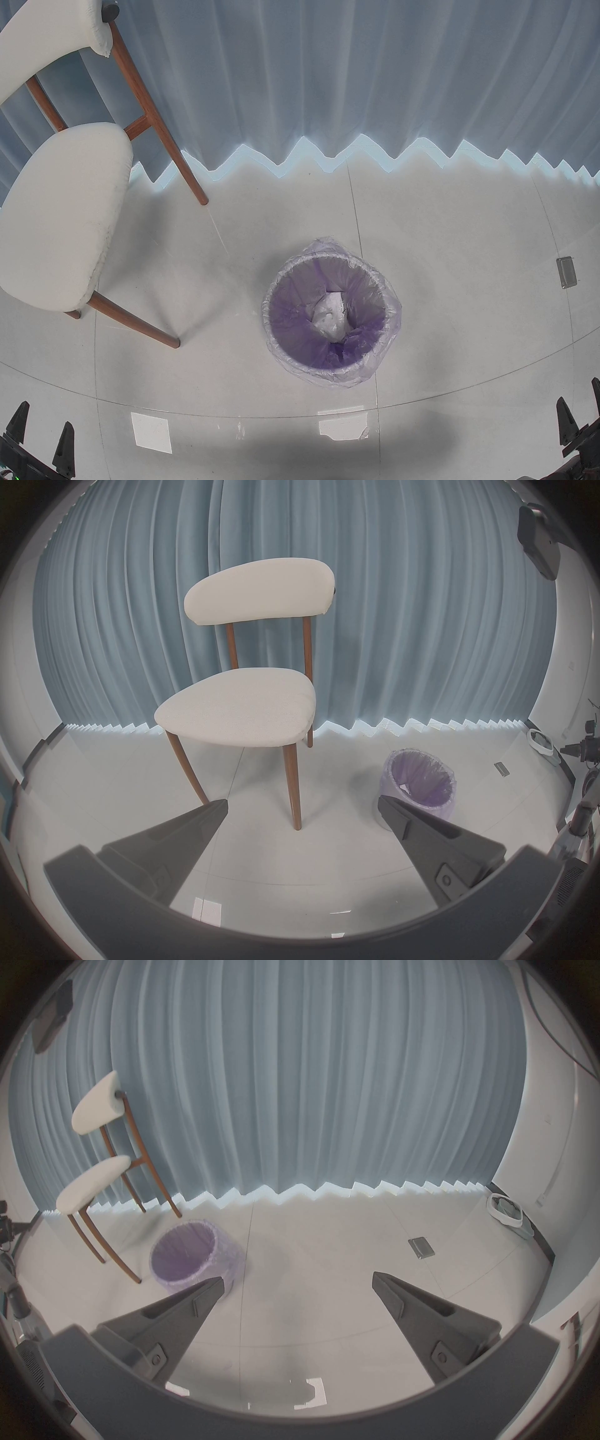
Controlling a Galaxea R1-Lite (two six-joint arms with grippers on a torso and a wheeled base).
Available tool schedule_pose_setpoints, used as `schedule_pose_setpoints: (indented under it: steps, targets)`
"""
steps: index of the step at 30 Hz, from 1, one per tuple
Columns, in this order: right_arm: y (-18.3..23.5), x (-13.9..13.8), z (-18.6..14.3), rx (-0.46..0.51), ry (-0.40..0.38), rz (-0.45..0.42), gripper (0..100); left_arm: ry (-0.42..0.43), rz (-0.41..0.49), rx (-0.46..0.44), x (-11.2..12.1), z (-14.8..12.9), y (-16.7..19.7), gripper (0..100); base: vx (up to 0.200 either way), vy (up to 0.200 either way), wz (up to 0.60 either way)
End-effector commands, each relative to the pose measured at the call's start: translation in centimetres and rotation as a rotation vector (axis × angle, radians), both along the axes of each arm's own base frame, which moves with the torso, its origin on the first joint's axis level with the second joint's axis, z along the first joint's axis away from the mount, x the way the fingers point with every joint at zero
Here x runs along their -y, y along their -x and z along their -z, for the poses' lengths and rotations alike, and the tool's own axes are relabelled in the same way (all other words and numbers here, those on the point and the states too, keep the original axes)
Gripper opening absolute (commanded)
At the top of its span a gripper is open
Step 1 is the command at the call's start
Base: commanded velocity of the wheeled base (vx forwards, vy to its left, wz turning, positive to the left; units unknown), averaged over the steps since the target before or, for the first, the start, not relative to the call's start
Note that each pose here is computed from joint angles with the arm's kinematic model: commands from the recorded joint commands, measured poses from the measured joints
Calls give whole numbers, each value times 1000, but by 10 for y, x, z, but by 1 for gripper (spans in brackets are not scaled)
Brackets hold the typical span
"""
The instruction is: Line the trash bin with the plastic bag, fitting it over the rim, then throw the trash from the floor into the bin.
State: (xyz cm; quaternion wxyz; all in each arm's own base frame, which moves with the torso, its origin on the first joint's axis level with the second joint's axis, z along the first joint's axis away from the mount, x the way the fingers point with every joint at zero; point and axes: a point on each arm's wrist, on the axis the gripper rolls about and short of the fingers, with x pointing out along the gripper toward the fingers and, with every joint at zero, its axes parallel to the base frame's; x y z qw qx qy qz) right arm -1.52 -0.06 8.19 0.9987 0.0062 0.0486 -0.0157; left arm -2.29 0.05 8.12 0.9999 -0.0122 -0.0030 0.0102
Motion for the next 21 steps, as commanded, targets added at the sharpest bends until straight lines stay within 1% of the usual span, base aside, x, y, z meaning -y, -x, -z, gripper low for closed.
schedule_pose_setpoints:
  steps: [1,2,4,6,14,21]
  targets:
    - [8,0,7,94,9,-2,100,-6,5,-4,0,6,0,100,0,0,0]
    - [8,0,6,97,26,-5,100,-10,7,-6,0,6,0,100,0,0,0]
    - [8,0,6,97,20,-3,100,-9,7,-6,0,6,0,100,0,0,0]
    - [8,0,7,95,-4,-1,100,-9,7,-6,0,6,0,100,0,0,0]
    - [8,0,7,96,13,2,100,-9,7,-6,0,6,0,100,0,0,0]
    - [8,0,7,96,8,4,100,-9,7,-6,0,6,0,100,0,0,0]
